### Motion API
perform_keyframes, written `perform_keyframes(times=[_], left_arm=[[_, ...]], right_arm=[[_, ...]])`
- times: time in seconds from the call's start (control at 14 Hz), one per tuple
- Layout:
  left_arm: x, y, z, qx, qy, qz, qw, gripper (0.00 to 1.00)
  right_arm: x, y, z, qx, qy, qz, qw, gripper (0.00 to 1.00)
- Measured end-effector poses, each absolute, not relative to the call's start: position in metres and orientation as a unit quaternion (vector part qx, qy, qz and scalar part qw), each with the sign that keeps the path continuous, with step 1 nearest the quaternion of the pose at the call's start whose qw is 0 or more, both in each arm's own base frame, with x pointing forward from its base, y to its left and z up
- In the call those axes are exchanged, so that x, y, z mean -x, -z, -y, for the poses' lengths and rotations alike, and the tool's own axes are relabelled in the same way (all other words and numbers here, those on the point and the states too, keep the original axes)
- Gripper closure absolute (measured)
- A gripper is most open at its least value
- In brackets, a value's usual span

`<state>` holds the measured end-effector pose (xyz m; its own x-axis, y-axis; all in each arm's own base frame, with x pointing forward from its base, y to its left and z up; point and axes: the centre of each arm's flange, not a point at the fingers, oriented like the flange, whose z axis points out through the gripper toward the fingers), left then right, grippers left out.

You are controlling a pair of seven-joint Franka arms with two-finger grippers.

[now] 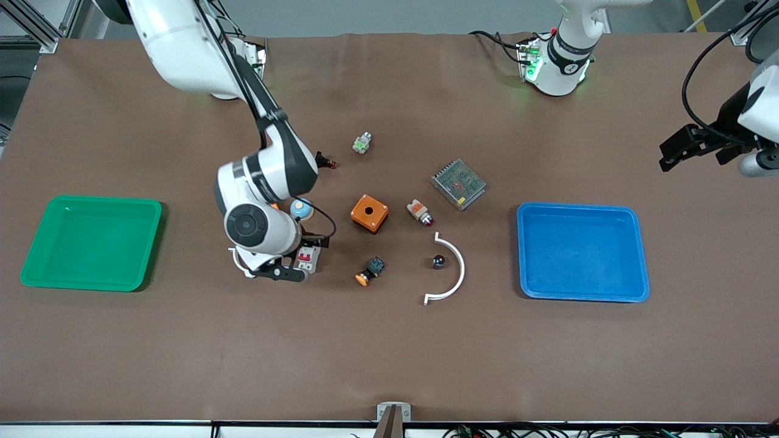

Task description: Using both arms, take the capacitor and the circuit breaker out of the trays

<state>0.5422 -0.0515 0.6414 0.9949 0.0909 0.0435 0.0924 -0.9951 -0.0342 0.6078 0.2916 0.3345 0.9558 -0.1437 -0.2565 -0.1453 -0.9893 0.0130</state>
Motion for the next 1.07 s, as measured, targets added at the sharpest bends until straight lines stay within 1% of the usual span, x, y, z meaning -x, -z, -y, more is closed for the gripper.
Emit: perform_keyframes(times=[0.21, 0.36, 0.57, 0.71, 0.86, 1.07], left_arm=[[-0.527, -0.645, 0.063, 0.999, 0.022, 0.035, 0.02, 0.0], [-0.525, -0.643, 0.07, 0.999, 0.02, 0.029, 0.021, 0.0], [-0.523, -0.64, 0.083, 0.999, 0.017, 0.017, 0.022, 0.0], [-0.522, -0.64, 0.085, 0.999, 0.017, 0.015, 0.022, 0.0], [-0.523, -0.639, 0.085, 1.0, 0.017, 0.015, 0.022, 0.0], [-0.524, -0.637, 0.085, 1.0, 0.014, 0.005, 0.021, 0.0]], right_arm=[[-0.582, -0.465, -0.235, 0.986, -0.144, -0.085, 0.019, 0.0], [-0.563, -0.519, -0.181, 0.986, -0.138, -0.085, 0.039, 0.0], [-0.551, -0.551, -0.104, 0.989, -0.115, -0.075, 0.045, 0.0], [-0.553, -0.559, -0.057, 0.992, -0.102, -0.061, 0.049, 0.0], [-0.555, -0.566, -0.012, 0.994, -0.086, -0.055, 0.039, 0.0], [-0.557, -0.591, 0.015, 0.996, -0.054, -0.062, 0.024, 0.0]])
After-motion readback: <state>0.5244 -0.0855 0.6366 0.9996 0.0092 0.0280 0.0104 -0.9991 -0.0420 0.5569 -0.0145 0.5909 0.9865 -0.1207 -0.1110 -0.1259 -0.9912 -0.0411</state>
